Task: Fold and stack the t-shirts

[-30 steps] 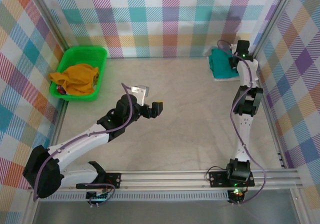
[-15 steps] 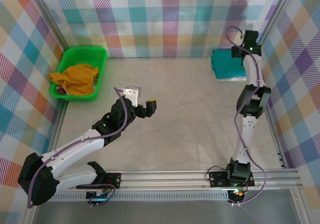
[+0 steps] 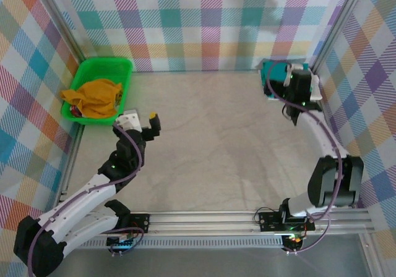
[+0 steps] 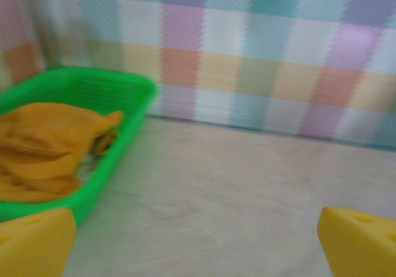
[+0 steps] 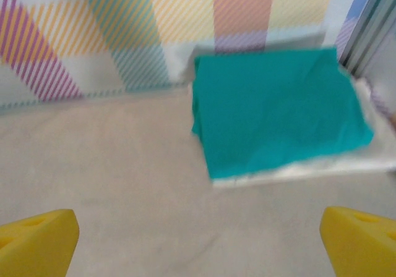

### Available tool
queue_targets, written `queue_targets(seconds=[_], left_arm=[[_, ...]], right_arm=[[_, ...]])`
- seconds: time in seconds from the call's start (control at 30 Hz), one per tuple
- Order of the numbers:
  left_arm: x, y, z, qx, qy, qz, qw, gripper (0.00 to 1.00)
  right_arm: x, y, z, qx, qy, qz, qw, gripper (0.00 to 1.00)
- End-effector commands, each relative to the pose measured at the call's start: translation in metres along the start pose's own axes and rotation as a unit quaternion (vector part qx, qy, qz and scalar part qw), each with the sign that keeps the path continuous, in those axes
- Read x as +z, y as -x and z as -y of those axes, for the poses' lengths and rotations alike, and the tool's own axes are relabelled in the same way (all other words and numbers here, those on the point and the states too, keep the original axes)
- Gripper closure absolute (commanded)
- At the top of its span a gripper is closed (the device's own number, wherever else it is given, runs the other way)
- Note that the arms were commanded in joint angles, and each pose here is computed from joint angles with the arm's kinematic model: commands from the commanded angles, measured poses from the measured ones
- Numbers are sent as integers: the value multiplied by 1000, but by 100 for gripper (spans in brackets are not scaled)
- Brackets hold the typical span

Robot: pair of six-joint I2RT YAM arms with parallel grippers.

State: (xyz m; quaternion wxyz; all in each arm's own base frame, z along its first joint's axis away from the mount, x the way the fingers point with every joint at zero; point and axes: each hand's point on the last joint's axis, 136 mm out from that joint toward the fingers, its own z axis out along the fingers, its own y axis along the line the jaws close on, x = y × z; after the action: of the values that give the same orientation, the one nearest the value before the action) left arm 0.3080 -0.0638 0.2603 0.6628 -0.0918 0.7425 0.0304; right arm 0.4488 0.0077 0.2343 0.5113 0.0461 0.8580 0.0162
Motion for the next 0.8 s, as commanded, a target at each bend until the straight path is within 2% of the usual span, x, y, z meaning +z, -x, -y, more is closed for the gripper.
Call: queue_targets(seconds=[0.0, 0.17, 0.23, 0.33, 0.4, 0.47, 0.53, 0.67, 0.77], left_arm=[[-4, -27, -45, 53, 87, 10, 995, 0], [2, -78, -66, 23, 65, -17, 997, 0], [5, -85, -76, 19, 81, -18, 996, 0], [18, -92, -81, 30, 69, -31, 997, 0], [31, -98, -84, 26, 62, -47, 997, 0], [44, -107, -86, 33, 67, -64, 995, 0], [53, -109, -88, 27, 70, -61, 995, 0], [67, -117, -84, 8, 45, -61, 997, 0], [76, -123, -82, 10, 37, -69, 997, 0]], right_arm=[[-18, -23, -11, 21, 17, 25, 999, 0], [-27, -92, 3, 23, -13, 23, 999, 0], [-24, -110, 6, 11, -15, 22, 1000, 0], [-11, -125, 6, 5, -15, 20, 1000, 0], [1, -134, 0, -3, 0, 5, 1000, 0], [15, -148, 6, -2, -17, -16, 1000, 0], [18, -146, 7, -15, -24, -21, 999, 0], [10, -135, 4, -55, -11, 43, 998, 0], [12, -137, -6, -66, 17, 62, 996, 0]])
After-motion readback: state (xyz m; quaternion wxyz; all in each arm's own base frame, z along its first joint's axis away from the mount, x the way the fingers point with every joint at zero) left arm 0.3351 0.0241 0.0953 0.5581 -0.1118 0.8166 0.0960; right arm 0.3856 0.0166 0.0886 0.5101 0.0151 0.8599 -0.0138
